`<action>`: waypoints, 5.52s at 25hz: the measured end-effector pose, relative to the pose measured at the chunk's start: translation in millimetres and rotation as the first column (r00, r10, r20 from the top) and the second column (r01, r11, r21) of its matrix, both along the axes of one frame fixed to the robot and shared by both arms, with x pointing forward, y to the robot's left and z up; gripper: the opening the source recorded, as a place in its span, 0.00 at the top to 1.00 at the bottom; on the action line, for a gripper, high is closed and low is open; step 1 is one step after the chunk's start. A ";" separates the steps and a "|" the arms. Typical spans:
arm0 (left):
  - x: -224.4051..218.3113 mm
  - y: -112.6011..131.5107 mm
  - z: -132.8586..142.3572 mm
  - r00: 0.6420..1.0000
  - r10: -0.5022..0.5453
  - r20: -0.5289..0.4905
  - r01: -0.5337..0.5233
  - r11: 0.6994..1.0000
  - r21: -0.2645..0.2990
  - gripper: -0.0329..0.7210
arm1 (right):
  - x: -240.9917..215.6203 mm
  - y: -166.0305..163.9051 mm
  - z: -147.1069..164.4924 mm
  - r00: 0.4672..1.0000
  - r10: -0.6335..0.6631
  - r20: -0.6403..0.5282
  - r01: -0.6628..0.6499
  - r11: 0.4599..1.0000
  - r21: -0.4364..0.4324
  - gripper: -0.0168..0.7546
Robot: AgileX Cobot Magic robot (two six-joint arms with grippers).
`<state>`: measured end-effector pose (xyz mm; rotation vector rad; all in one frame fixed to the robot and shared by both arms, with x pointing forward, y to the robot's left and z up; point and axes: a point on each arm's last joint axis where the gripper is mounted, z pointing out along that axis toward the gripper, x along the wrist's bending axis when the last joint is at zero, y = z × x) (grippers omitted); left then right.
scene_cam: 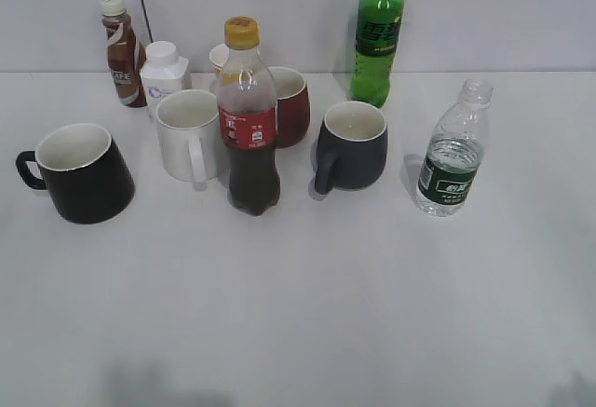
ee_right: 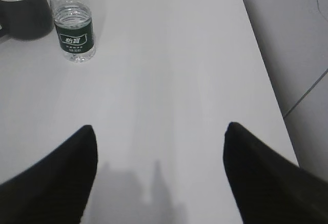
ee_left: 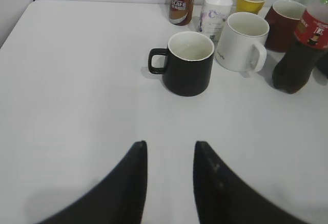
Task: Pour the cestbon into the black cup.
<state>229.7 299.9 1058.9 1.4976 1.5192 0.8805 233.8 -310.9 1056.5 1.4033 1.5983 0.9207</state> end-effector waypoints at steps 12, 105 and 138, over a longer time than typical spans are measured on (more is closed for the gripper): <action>0.0 -0.1 0.0 1.000 -0.001 0.000 0.001 1.000 -0.001 0.64 | 0.0 0.0 0.0 1.000 0.000 0.000 0.000 1.000 0.000 0.21; 290.8 17.3 -195.3 0.976 -0.173 0.134 0.153 0.977 0.149 0.90 | 193.7 45.2 -44.9 0.966 0.152 0.210 -0.166 0.985 0.050 0.21; 268.3 -36.0 -122.1 0.940 -0.104 0.324 0.103 0.994 0.022 0.90 | 290.9 80.1 -198.2 0.938 0.317 0.139 -0.339 0.922 0.187 0.21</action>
